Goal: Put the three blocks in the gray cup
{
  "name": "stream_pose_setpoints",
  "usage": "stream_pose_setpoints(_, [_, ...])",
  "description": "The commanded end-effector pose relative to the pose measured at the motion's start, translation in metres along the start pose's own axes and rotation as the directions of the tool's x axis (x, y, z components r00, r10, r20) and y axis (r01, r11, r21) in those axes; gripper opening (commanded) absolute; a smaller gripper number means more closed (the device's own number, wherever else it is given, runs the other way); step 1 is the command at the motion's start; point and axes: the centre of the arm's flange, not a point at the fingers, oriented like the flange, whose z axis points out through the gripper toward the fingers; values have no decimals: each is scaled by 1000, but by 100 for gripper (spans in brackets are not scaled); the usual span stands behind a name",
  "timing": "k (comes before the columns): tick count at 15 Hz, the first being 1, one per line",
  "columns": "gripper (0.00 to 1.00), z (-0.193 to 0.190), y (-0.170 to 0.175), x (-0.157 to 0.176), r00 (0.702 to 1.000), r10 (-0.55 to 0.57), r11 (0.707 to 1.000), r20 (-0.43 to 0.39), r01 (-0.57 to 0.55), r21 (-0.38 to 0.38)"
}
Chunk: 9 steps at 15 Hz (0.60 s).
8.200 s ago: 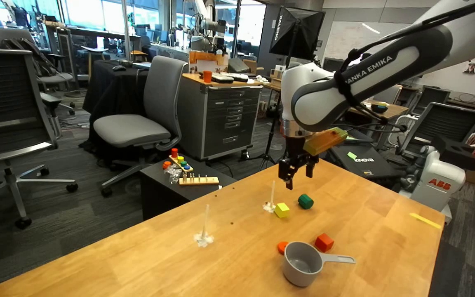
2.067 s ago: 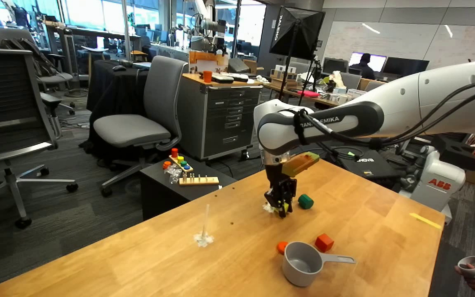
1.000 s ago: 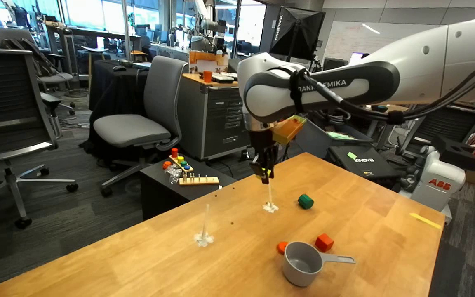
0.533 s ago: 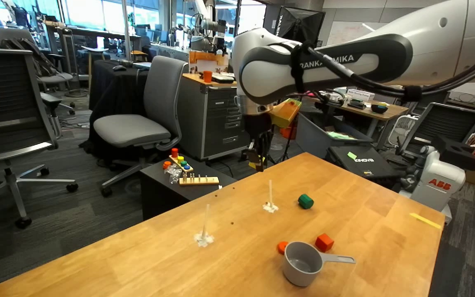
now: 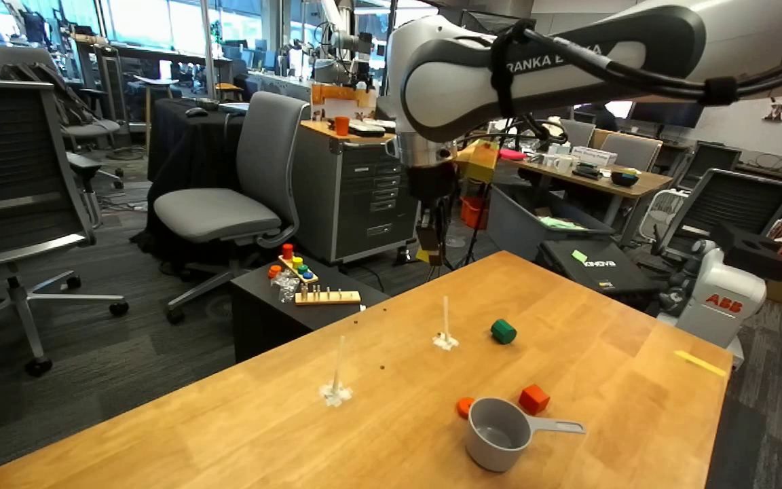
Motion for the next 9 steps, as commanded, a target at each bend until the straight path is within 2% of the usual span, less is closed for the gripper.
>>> stream_pose_setpoints(1, [8, -21, -9, -75, 1000, 1, 999, -31, 0, 38])
stream_pose_setpoints(4, [8, -43, 0, -88, 999, -13, 998, -42, 16, 68])
stream_pose_setpoints(6, [8, -54, 3, -100, 999, -50, 996, -21, 52, 78])
stream_pose_setpoints(9, [8, -56, 2, -119, 993, -116, 992, 13, 115, 49])
